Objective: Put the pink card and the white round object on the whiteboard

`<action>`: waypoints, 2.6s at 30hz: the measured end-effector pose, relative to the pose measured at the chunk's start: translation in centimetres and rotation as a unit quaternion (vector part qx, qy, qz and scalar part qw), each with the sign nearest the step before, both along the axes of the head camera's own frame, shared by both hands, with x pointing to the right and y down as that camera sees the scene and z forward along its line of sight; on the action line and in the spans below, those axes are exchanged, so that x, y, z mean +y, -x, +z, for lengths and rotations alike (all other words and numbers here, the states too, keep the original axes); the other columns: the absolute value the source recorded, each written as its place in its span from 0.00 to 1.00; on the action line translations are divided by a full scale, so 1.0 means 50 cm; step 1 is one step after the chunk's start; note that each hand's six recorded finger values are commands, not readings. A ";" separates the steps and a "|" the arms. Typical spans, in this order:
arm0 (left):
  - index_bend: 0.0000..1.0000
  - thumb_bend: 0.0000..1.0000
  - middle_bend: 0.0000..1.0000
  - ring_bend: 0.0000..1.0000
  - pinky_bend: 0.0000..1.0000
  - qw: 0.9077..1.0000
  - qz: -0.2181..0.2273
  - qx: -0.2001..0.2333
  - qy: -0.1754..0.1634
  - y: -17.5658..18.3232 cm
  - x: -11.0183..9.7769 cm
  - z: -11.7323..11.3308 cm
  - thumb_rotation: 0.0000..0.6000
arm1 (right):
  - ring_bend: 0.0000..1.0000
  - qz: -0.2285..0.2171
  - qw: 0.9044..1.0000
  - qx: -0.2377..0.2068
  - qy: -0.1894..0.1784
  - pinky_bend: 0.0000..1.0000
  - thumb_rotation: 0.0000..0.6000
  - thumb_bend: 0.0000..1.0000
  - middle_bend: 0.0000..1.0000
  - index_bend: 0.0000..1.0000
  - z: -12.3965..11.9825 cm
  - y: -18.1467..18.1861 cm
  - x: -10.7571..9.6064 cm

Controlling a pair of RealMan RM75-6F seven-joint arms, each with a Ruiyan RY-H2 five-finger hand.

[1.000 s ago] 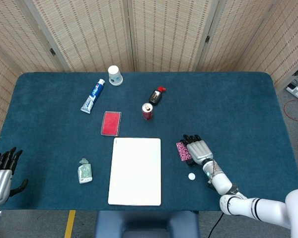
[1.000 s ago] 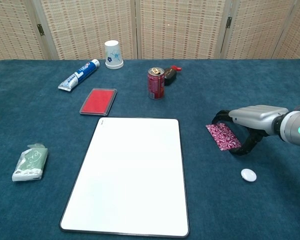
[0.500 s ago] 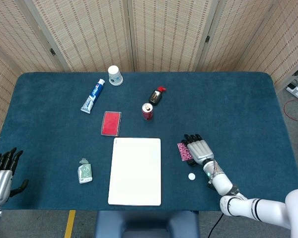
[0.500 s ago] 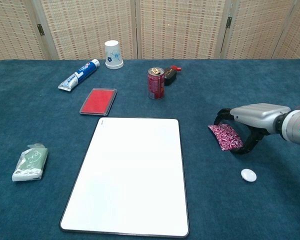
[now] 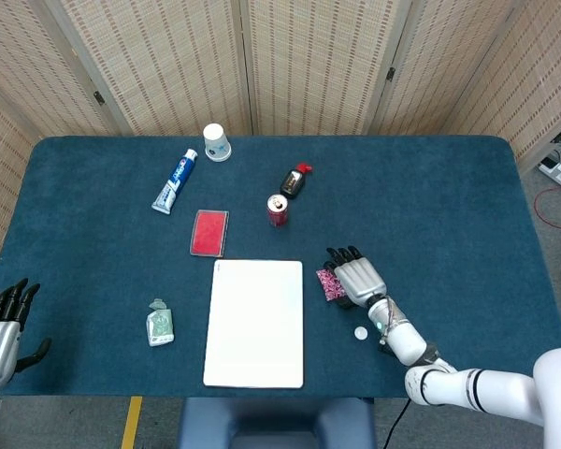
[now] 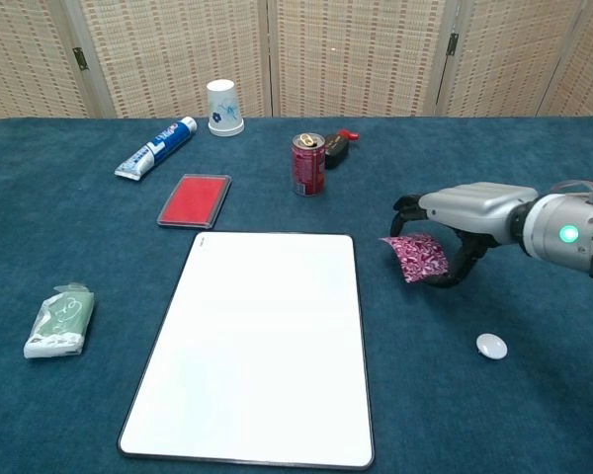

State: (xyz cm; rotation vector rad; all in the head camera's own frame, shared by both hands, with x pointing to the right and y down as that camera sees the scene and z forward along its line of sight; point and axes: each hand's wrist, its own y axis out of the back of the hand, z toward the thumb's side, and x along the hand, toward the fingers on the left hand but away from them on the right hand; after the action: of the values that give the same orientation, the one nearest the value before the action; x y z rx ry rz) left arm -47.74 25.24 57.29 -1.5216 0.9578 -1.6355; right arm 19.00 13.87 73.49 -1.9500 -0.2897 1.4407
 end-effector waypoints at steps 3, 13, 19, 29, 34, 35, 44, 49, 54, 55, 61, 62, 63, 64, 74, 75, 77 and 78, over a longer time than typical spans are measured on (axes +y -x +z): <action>0.06 0.34 0.05 0.08 0.00 1.000 -0.001 -0.001 0.000 0.001 0.001 -0.001 1.00 | 0.03 -0.019 1.000 -0.015 -0.001 0.00 0.87 0.36 0.06 0.20 -0.004 0.045 -0.001; 0.06 0.34 0.05 0.08 0.00 1.000 -0.006 -0.003 0.000 0.008 0.006 -0.003 1.00 | 0.03 -0.087 0.994 -0.059 0.004 0.00 0.87 0.36 0.06 0.18 -0.013 0.195 0.024; 0.06 0.34 0.05 0.08 0.00 1.000 -0.004 -0.004 -0.001 0.009 0.004 -0.005 1.00 | 0.03 -0.107 0.992 -0.066 0.003 0.00 0.87 0.36 0.05 0.01 -0.009 0.241 0.031; 0.07 0.34 0.05 0.08 0.00 1.000 -0.004 -0.003 -0.001 0.007 0.004 -0.005 1.00 | 0.04 -0.092 0.993 -0.074 -0.004 0.00 0.87 0.36 0.05 0.00 -0.037 0.195 0.026; 0.07 0.34 0.05 0.09 0.00 1.000 0.001 0.000 -0.006 -0.002 -0.001 -0.007 1.00 | 0.05 -0.076 0.994 -0.078 -0.009 0.00 0.88 0.36 0.08 0.12 -0.062 0.125 0.029; 0.07 0.34 0.05 0.09 0.00 1.000 0.004 0.001 -0.008 -0.006 -0.002 -0.008 1.00 | 0.06 -0.075 0.994 -0.077 -0.012 0.00 0.88 0.36 0.09 0.14 -0.067 0.112 0.031; 0.08 0.34 0.05 0.09 0.00 1.000 0.013 0.003 -0.010 -0.026 -0.009 -0.010 1.00 | 0.02 -0.062 0.995 -0.066 -0.027 0.00 0.88 0.36 0.13 0.25 -0.108 -0.036 0.071; 0.07 0.34 0.05 0.09 0.00 1.000 0.019 0.004 -0.012 -0.036 -0.015 -0.013 1.00 | 0.03 -0.072 0.995 -0.059 -0.032 0.00 0.88 0.36 0.15 0.30 -0.117 -0.088 0.106; 0.07 0.34 0.05 0.09 0.00 1.000 0.023 0.003 -0.015 -0.041 -0.022 -0.018 1.00 | 0.04 -0.083 0.995 -0.047 -0.028 0.00 0.88 0.36 0.17 0.34 -0.110 -0.137 0.146; 0.07 0.34 0.05 0.09 0.00 1.000 0.024 0.003 -0.015 -0.043 -0.023 -0.018 1.00 | 0.04 -0.083 0.995 -0.043 -0.025 0.00 0.88 0.36 0.17 0.34 -0.106 -0.149 0.154; 0.07 0.34 0.05 0.09 0.00 1.000 0.027 0.006 -0.012 -0.051 -0.022 -0.014 1.00 | 0.04 -0.086 0.996 -0.033 -0.014 0.00 0.88 0.36 0.17 0.35 -0.088 -0.174 0.179; 0.07 0.34 0.05 0.09 0.00 1.000 0.027 0.006 -0.012 -0.051 -0.022 -0.015 1.00 | 0.04 -0.087 0.996 -0.032 -0.014 0.00 0.88 0.36 0.17 0.35 -0.086 -0.176 0.180; 0.07 0.34 0.05 0.09 0.00 1.000 0.027 0.006 -0.012 -0.051 -0.022 -0.015 1.00 | 0.04 -0.086 0.996 -0.032 -0.013 0.00 0.88 0.36 0.17 0.35 -0.084 -0.176 0.181; 0.07 0.34 0.05 0.09 0.00 1.000 0.027 0.006 -0.012 -0.051 -0.022 -0.015 1.00 | 0.04 -0.085 0.996 -0.033 -0.013 0.00 0.88 0.36 0.17 0.36 -0.081 -0.177 0.182; 0.07 0.34 0.05 0.09 0.00 1.000 0.024 0.006 -0.011 -0.047 -0.018 -0.015 1.00 | 0.04 -0.086 0.996 -0.033 -0.009 0.00 0.88 0.36 0.17 0.36 -0.063 -0.168 0.178; 0.07 0.34 0.05 0.09 0.00 1.000 0.023 0.006 -0.011 -0.047 -0.018 -0.015 1.00 | 0.04 -0.087 0.996 -0.032 -0.008 0.00 0.88 0.36 0.17 0.36 -0.062 -0.167 0.178; 0.07 0.34 0.05 0.09 0.00 1.000 0.023 0.005 -0.010 -0.045 -0.018 -0.014 1.00 | 0.04 -0.086 0.996 -0.031 -0.006 0.00 0.88 0.36 0.17 0.36 -0.056 -0.166 0.177; 0.07 0.34 0.05 0.09 0.00 1.000 0.023 0.004 -0.010 -0.045 -0.017 -0.014 1.00 | 0.04 -0.086 0.996 -0.031 -0.005 0.00 0.88 0.36 0.18 0.37 -0.054 -0.166 0.177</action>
State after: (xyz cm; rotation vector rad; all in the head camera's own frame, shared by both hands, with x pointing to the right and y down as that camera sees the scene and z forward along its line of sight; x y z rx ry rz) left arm -45.50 24.37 56.61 -1.5276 0.9344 -1.5844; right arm 27.28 22.71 70.79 -1.9632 -0.1522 1.2679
